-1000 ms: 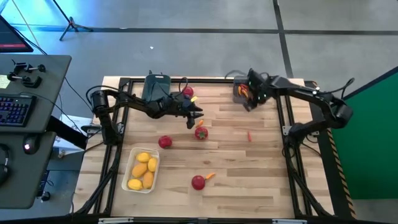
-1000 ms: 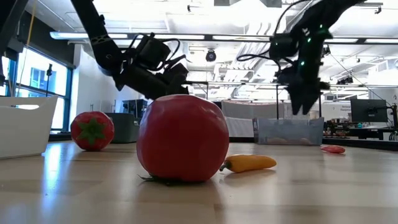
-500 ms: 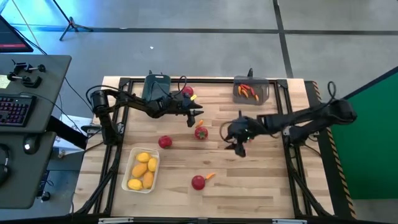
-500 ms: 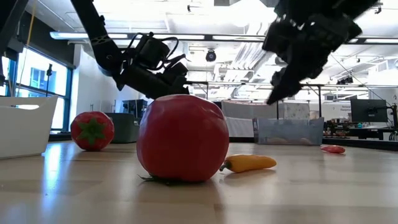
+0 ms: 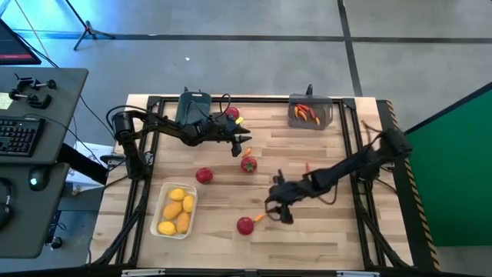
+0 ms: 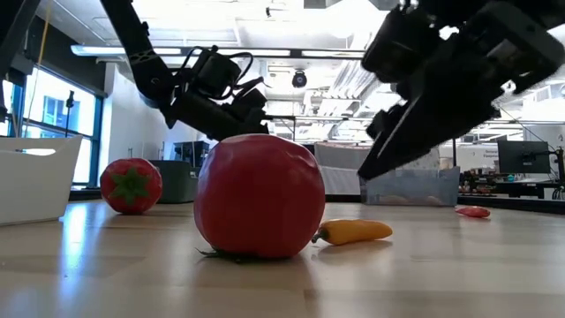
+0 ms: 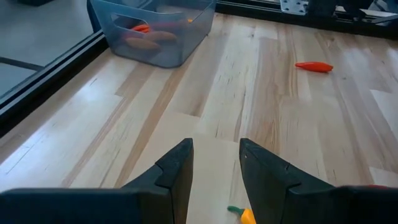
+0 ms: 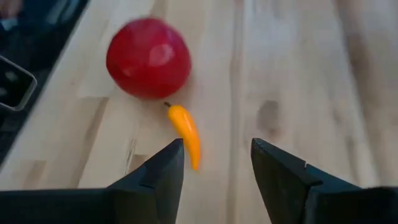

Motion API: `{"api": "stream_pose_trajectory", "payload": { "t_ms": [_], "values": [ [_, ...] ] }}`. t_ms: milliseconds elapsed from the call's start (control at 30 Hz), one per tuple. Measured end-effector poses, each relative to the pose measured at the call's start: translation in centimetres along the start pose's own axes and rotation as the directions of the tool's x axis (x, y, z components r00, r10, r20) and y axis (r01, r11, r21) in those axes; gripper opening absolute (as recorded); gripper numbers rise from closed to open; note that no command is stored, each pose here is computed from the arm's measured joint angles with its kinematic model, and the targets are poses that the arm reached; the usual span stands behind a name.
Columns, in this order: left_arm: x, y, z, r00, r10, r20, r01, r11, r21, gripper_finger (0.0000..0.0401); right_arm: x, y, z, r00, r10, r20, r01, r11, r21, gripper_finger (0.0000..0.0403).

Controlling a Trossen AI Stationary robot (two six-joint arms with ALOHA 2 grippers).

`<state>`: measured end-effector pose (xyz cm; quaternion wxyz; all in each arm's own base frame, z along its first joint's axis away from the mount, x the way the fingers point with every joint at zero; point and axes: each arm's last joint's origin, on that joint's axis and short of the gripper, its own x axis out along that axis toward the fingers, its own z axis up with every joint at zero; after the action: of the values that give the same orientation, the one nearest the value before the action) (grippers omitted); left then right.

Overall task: Sort produce into baskets
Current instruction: Put the orange chili pepper into the black bin

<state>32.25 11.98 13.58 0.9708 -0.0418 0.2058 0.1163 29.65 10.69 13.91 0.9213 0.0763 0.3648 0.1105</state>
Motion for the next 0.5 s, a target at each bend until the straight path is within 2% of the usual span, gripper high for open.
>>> {"api": "stream_pose_trajectory", "payload": {
  "t_ms": [267, 500],
  "values": [
    [0.0, -0.3, 0.0, 1.0, -0.007, -0.001, 0.007, 1.0, -0.012, 0.0119, 3.8, 1.5, 0.0, 0.994, 0.004, -0.105, -0.014, 0.996, -0.093, 0.0139],
    [0.1, -0.9, -0.1, 1.0, -0.013, -0.008, 0.013, 1.0, -0.006, 0.0119, 5.0, 2.3, -0.6, 0.991, 0.018, -0.135, -0.032, 0.994, -0.106, 0.01]
  ]
}}
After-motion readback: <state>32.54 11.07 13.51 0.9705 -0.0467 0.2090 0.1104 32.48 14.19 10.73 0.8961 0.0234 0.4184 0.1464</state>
